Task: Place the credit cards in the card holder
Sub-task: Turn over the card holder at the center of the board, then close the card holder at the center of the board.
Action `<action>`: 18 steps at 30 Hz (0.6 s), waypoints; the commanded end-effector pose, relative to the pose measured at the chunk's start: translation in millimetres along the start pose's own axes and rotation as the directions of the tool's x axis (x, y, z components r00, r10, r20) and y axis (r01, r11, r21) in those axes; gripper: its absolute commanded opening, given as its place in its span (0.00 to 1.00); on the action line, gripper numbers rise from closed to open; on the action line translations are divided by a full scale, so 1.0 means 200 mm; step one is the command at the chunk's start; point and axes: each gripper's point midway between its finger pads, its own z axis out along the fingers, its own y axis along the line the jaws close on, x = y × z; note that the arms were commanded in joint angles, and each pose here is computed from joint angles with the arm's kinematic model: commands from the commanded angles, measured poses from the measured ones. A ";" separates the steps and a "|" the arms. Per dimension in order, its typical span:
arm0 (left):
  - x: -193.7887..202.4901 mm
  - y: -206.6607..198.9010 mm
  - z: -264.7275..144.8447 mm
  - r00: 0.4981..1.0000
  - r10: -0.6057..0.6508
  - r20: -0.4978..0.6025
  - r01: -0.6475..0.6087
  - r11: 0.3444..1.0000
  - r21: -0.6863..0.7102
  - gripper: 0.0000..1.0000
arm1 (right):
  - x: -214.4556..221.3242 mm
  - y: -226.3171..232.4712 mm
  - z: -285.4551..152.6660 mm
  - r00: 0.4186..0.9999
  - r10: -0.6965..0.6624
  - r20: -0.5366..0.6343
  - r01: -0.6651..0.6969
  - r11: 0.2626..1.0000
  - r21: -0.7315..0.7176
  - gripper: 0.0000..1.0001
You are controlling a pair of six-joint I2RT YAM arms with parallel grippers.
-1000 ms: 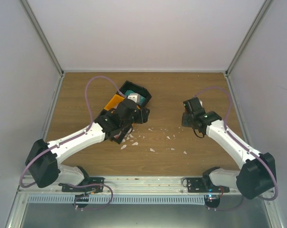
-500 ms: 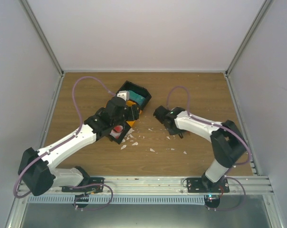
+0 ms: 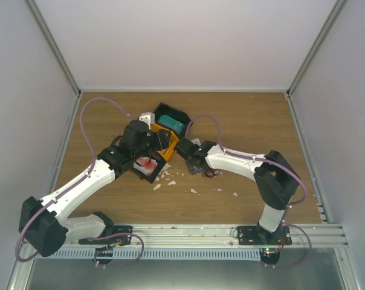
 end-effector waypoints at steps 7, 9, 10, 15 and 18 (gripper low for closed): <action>0.19 -0.11 0.08 0.990 0.020 -0.142 0.008 0.981 0.196 0.66 | -0.21 -0.25 -0.27 0.917 0.323 0.236 -0.270 0.935 -0.231 0.47; 0.27 -0.15 0.11 0.982 0.025 -0.186 0.023 0.968 0.251 0.64 | -0.15 -0.36 -0.21 0.901 0.384 0.203 -0.337 0.913 -0.230 0.44; 0.31 -0.17 0.14 0.977 0.026 -0.211 0.032 0.964 0.266 0.63 | -0.11 -0.41 -0.17 0.895 0.409 0.179 -0.365 0.901 -0.235 0.42; 0.54 -0.23 0.27 0.942 0.054 -0.332 0.043 0.960 0.278 0.61 | 0.02 -0.55 0.01 0.882 0.460 0.099 -0.432 0.876 -0.215 0.29; 0.67 -0.25 0.36 0.916 0.074 -0.394 0.034 0.965 0.259 0.60 | 0.07 -0.55 0.10 0.901 0.429 0.064 -0.412 0.892 -0.187 0.23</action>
